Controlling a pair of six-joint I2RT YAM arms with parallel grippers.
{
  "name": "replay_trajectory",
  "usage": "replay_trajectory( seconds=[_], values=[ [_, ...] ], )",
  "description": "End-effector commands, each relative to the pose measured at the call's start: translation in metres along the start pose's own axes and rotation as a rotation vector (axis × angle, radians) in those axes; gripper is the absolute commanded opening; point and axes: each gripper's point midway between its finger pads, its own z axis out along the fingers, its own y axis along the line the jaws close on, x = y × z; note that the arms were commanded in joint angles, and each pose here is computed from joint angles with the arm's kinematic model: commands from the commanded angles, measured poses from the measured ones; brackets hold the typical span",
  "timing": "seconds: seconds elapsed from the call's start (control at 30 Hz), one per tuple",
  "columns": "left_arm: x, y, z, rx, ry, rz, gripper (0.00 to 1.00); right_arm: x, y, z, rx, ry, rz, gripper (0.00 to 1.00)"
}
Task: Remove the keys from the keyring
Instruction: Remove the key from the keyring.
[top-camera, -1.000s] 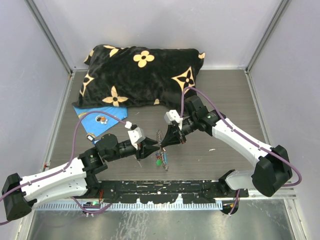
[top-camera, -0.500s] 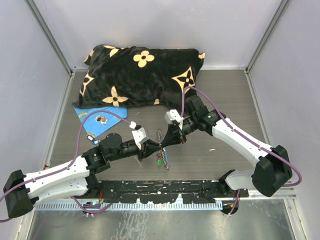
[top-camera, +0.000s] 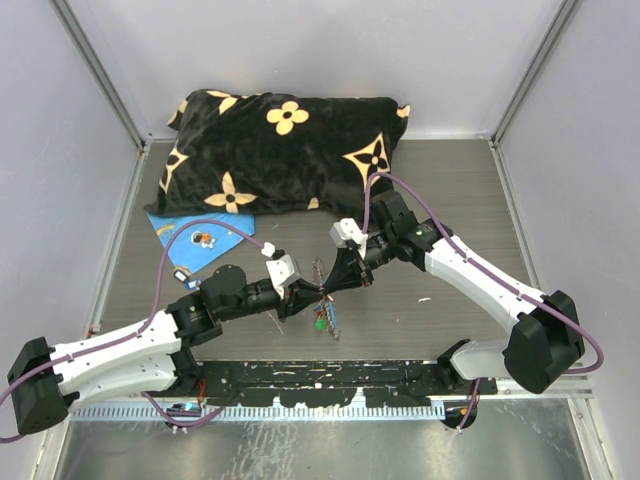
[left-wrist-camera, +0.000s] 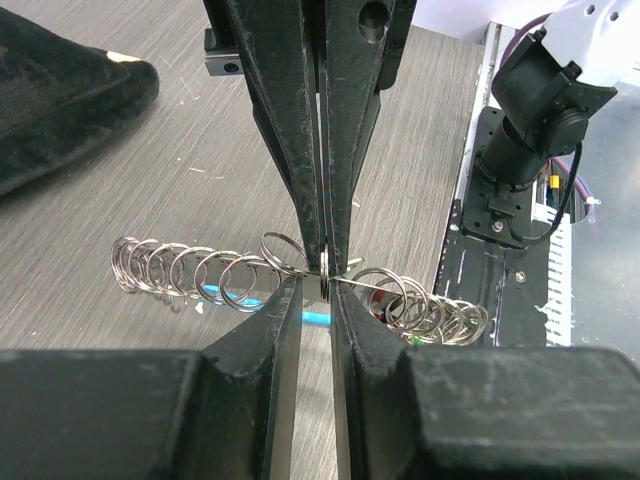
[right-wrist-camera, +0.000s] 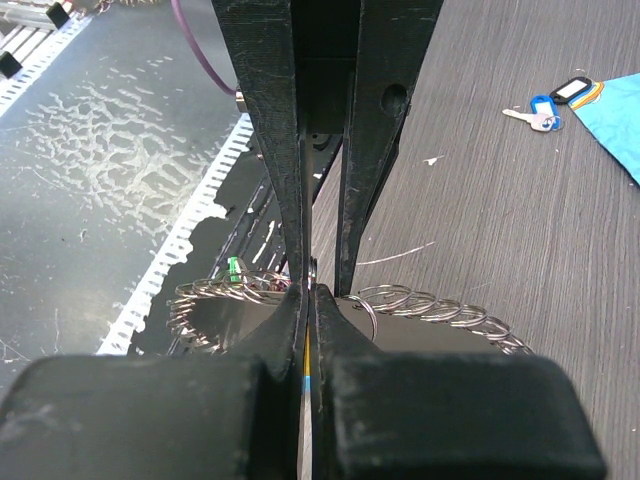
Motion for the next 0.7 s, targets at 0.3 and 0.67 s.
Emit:
replay_trajectory(
  seconds=[0.3, 0.67],
  values=[
    [-0.0556, -0.0024, 0.0052, 0.014, -0.15, 0.045, 0.0, -0.0281, 0.0045, -0.0034, -0.014, -0.05, -0.113, 0.01],
    [-0.053, -0.0016, -0.0019, -0.001, -0.146, 0.036, 0.0, -0.0292, 0.0022, -0.0078, 0.009, -0.04, -0.11, 0.24]
  ],
)
